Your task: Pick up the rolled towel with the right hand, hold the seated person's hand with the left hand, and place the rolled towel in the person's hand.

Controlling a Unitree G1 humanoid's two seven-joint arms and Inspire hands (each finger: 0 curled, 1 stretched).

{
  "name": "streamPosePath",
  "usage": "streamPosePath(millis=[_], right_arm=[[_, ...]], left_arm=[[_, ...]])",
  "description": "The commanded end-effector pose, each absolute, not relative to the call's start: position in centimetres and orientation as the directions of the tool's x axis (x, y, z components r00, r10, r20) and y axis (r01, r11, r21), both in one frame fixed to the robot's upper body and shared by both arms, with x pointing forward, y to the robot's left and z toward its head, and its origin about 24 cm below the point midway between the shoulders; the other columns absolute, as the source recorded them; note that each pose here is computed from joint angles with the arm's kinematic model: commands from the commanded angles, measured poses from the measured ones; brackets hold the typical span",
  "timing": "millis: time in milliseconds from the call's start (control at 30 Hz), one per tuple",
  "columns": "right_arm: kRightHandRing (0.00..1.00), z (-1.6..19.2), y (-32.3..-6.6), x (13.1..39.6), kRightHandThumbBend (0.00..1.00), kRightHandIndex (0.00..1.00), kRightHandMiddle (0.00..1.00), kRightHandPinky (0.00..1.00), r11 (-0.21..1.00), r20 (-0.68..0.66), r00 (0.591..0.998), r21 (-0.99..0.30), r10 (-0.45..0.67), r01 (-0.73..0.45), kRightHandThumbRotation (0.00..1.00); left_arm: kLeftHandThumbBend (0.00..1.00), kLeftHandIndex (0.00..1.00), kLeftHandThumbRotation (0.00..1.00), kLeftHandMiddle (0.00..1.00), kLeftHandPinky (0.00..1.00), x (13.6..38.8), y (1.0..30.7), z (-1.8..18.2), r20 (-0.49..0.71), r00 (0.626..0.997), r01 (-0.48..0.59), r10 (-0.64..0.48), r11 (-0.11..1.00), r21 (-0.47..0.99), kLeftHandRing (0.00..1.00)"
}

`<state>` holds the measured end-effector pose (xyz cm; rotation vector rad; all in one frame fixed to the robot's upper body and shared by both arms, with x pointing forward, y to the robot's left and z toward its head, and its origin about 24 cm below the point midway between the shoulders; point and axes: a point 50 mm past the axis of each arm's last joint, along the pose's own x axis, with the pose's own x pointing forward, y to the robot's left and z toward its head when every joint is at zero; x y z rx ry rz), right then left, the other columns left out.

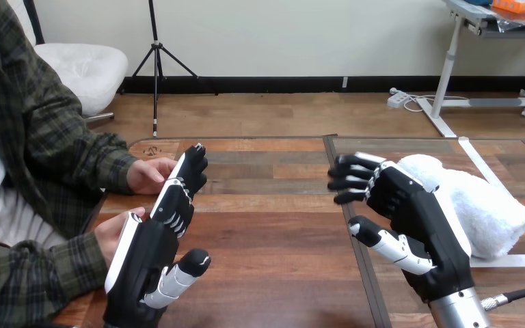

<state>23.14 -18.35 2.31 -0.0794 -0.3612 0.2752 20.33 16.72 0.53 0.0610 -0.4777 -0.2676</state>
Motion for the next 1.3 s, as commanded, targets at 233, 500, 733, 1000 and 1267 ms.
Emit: streamPosePath(millis=[233,500,733,1000,1267], right_arm=[[0.92,3.5,-18.3,23.9,1.0,0.92,0.92,0.89,0.959,0.399,0.873,-0.144,0.28,-0.242,0.56],[0.93,3.7,-18.4,23.8,1.0,0.93,0.93,0.89,0.954,0.391,0.873,-0.179,0.293,-0.24,0.57],[0.94,4.0,-18.8,23.9,1.0,0.94,0.94,0.9,0.948,0.386,0.871,-0.213,0.303,-0.236,0.57],[0.94,4.9,-19.2,24.2,1.0,0.95,0.93,0.91,0.934,0.393,0.866,-0.292,0.311,-0.203,0.55],[0.93,6.2,-19.8,24.9,1.0,0.94,0.92,0.92,0.928,0.408,0.874,-0.356,0.264,-0.114,0.55]], left_arm=[[1.0,0.96,0.83,0.98,0.96,21.5,16.7,2.3,0.52,0.808,0.237,-0.276,0.961,0.141,0.98],[1.0,0.96,0.83,0.98,0.95,21.5,16.6,2.3,0.521,0.809,0.233,-0.274,0.962,0.143,0.97],[1.0,0.96,0.83,0.98,0.95,21.5,16.6,2.3,0.522,0.808,0.233,-0.275,0.962,0.146,0.97],[1.0,0.96,0.83,0.98,0.95,21.5,16.4,2.3,0.528,0.804,0.235,-0.273,0.962,0.141,0.97],[1.0,0.96,0.84,0.99,0.95,21.6,16.2,2.4,0.531,0.803,0.231,-0.272,0.962,0.144,0.97]])
